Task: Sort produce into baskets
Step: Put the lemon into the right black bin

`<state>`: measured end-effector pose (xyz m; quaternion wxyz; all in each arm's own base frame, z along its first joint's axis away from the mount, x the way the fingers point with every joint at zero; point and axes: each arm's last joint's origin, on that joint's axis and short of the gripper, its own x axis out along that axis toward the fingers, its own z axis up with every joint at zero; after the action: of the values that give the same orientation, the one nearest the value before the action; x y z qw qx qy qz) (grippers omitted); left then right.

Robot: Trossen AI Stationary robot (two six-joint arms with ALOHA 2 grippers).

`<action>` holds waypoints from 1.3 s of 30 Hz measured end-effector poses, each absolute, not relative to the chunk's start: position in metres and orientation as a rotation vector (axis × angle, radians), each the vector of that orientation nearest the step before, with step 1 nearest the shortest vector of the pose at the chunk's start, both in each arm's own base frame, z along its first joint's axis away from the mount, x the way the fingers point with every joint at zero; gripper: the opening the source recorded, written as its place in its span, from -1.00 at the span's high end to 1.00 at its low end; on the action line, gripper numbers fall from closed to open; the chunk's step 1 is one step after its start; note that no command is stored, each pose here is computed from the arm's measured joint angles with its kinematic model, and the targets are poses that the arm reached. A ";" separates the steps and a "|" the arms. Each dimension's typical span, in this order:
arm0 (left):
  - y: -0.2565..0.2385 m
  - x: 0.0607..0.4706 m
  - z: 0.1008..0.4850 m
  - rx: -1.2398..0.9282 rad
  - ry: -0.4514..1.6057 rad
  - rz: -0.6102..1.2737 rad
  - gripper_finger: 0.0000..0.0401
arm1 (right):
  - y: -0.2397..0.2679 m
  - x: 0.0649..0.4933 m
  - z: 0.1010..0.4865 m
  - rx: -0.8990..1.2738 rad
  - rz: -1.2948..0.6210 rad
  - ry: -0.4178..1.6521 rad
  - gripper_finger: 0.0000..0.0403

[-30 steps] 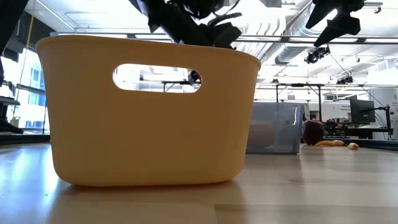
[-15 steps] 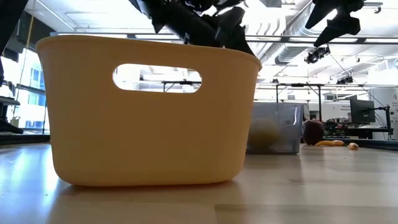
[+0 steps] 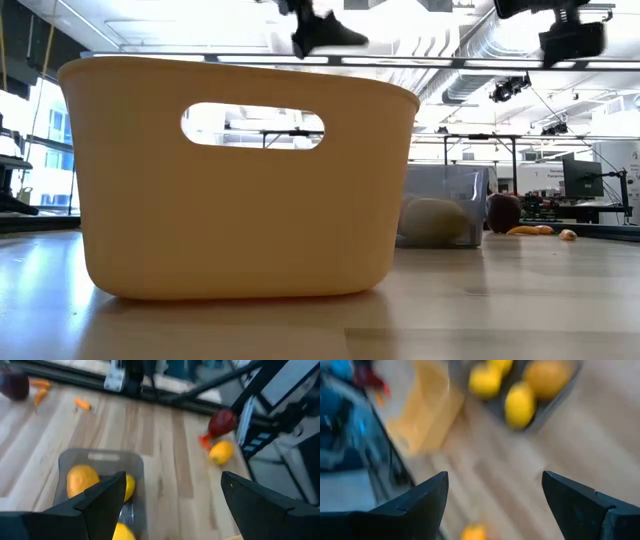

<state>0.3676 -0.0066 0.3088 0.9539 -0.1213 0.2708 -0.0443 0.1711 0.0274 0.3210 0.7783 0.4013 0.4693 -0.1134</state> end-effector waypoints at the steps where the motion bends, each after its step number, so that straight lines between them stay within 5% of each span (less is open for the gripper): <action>1: -0.008 0.363 0.313 -0.253 0.541 -0.092 -0.56 | 0.037 0.177 0.315 0.875 -0.226 1.075 -0.55; 8: -0.021 0.347 0.333 -0.376 0.513 -0.099 -0.56 | 0.115 0.208 0.260 0.849 -0.166 1.541 -0.55; 14: -0.029 0.344 0.330 -0.381 0.553 -0.113 -0.56 | 0.172 0.220 0.212 0.805 -0.125 1.733 -0.55; 39: -0.034 0.343 0.329 -0.415 0.571 -0.112 -0.56 | 0.211 0.234 0.146 0.802 -0.271 1.781 -0.55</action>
<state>0.3434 -0.0337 0.3294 0.9368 -0.2031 0.2796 -0.0548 0.2343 0.2111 0.1459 0.5521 0.3390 0.7531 -0.1147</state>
